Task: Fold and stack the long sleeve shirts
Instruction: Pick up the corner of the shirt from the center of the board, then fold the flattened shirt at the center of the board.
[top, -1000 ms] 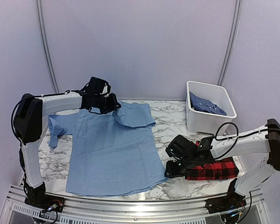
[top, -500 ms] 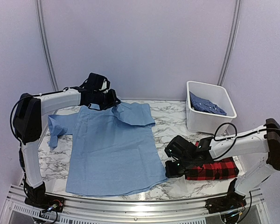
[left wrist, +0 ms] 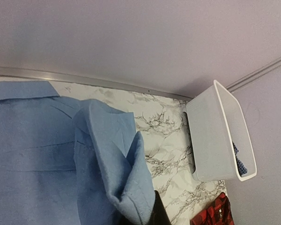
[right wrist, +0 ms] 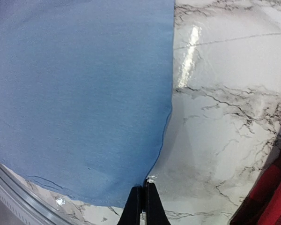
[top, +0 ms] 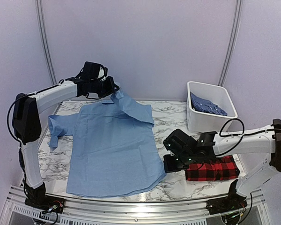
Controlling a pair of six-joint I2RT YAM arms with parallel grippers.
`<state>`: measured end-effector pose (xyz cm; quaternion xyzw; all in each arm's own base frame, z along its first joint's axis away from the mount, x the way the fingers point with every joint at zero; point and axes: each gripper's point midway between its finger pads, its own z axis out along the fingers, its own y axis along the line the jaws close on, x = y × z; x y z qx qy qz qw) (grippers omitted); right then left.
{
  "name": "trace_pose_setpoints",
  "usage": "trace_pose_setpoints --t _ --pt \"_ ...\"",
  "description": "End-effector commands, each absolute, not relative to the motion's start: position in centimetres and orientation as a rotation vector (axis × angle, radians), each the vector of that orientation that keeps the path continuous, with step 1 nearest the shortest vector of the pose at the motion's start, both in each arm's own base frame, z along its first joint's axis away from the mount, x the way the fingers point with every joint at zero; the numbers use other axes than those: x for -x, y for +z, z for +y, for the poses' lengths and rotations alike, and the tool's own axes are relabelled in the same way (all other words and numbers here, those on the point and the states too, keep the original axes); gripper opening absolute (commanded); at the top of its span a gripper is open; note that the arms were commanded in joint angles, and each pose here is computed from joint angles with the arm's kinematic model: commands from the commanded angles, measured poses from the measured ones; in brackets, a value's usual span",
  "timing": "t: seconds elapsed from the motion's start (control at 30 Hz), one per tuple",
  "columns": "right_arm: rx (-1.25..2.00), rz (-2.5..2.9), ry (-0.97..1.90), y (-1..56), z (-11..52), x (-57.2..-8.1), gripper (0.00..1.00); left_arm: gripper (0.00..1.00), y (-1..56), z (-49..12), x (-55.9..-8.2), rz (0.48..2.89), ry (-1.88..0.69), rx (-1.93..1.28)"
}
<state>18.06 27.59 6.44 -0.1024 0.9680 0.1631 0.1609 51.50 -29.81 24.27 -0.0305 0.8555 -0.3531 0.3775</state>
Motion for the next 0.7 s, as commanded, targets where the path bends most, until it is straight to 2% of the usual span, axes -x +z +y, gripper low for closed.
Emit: trace_pose_setpoints --t 0.0,0.43,0.67 --pt "0.352 2.654 0.487 10.3 29.8 -18.7 0.0 0.0 29.8 -27.0 -52.5 2.078 -0.871 0.073" --pt "0.602 2.617 0.607 10.8 36.8 -16.8 0.0 0.0 33.2 -19.4 -52.7 2.003 -0.79 0.163" --pt "0.715 2.595 0.753 11.0 39.8 -16.0 0.0 0.0 32.1 -14.3 -52.5 2.013 -0.712 0.242"
